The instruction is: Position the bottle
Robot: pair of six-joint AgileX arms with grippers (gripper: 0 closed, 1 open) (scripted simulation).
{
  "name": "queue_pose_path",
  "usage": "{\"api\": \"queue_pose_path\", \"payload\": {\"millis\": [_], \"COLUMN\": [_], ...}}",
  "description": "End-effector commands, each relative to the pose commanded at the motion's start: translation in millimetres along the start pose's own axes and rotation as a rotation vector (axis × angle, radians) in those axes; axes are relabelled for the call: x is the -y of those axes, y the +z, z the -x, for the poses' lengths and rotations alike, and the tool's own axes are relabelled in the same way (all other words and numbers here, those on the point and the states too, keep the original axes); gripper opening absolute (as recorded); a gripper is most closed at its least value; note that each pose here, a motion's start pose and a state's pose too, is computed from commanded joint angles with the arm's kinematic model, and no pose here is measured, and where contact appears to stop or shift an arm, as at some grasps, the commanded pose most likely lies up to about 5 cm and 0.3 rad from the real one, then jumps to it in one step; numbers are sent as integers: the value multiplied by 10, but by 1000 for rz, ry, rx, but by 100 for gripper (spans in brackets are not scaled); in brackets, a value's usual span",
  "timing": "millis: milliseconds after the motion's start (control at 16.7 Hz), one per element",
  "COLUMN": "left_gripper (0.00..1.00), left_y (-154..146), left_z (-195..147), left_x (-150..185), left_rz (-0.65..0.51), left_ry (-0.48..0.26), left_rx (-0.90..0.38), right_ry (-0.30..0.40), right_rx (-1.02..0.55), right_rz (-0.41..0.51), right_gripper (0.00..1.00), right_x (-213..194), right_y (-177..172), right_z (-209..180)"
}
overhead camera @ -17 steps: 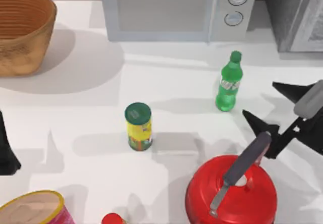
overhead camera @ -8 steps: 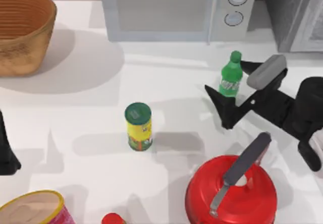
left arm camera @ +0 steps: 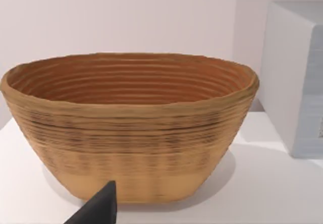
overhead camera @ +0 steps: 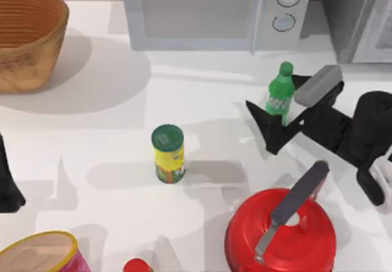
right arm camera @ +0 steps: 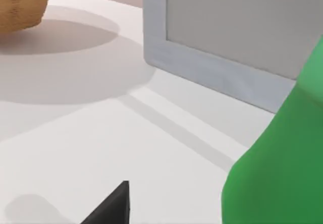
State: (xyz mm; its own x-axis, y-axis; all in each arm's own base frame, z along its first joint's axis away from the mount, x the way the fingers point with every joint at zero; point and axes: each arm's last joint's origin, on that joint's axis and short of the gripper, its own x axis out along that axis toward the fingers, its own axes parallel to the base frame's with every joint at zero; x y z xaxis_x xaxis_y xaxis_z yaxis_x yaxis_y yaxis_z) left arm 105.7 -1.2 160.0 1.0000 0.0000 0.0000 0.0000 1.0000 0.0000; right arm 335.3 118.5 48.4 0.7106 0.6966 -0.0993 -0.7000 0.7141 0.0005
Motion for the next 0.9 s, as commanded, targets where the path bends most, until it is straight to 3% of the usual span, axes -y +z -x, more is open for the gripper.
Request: {"api": "queue_pose_path", "payload": {"millis": [600, 900], "left_gripper": [100, 100], "left_y": [0, 0], "left_z": [0, 0], "left_x": [0, 0], "left_rz": [0, 0], "left_ry": [0, 0], "left_rx": [0, 0], "right_ry": [0, 0], "right_rx": [0, 0], "right_rz": [0, 0], "right_gripper": [2, 0], "right_x": [0, 0], "right_y": [0, 0], "right_z": [0, 0]}}
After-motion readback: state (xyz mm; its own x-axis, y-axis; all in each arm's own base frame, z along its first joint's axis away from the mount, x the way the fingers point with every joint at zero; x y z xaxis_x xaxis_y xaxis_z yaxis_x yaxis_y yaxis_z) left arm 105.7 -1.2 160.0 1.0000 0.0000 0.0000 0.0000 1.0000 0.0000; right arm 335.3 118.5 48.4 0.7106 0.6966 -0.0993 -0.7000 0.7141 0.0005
